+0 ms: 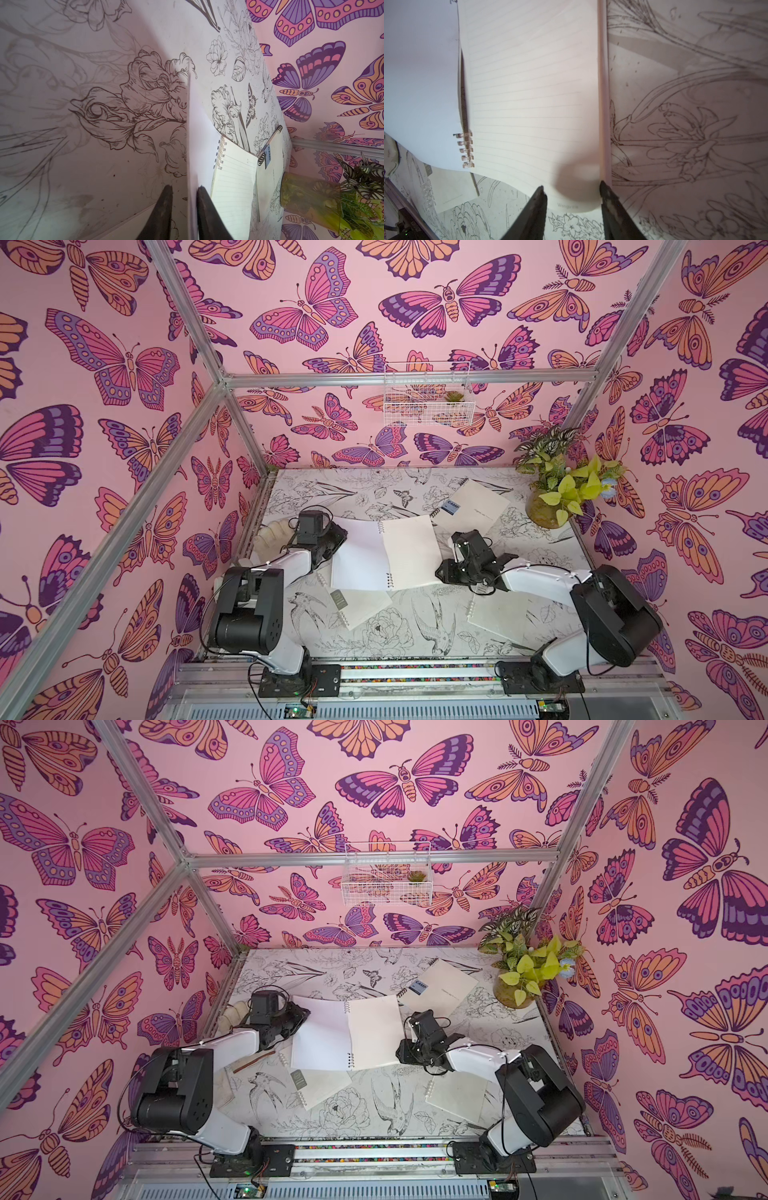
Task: Tear off pages from different notebooks
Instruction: Tear off the paper from the notebook.
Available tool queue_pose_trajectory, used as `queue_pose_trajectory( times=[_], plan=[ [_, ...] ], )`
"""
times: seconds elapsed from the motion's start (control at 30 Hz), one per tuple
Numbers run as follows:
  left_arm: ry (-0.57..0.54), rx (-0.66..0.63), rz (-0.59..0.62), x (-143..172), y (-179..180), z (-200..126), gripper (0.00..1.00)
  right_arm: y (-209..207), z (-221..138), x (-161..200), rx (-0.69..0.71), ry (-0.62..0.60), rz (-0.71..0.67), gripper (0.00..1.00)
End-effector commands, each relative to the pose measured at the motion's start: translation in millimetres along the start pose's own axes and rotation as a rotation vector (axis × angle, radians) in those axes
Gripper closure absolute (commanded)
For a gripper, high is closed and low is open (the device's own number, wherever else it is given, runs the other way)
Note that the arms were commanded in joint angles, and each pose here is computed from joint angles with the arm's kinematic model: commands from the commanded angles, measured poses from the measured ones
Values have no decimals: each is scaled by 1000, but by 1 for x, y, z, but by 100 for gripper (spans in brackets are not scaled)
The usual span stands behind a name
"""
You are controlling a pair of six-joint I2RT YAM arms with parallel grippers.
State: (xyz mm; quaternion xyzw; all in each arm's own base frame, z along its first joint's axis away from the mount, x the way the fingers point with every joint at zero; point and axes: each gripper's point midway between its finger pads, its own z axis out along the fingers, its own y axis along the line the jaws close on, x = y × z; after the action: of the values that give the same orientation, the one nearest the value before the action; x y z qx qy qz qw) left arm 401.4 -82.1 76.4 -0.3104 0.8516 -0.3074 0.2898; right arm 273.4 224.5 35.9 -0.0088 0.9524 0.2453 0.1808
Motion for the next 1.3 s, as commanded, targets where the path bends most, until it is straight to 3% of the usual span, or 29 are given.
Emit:
queue_pose_trajectory(
  times=[0.0, 0.67, 1.1, 1.27],
  plan=[
    [17, 4, -1, 6, 1, 3, 76, 17, -5, -12, -53, -26, -3, 54],
    [27, 17, 3, 5, -2, 6, 76, 24, 16, -26, -115, 1, 9, 47],
    [44, 41, 7, 2, -6, 5, 77, 31, 8, -61, -175, -28, -8, 43],
    [74, 68, 1, 2, -11, 6, 72, 32, 15, -72, -195, -9, -10, 41]
  ],
)
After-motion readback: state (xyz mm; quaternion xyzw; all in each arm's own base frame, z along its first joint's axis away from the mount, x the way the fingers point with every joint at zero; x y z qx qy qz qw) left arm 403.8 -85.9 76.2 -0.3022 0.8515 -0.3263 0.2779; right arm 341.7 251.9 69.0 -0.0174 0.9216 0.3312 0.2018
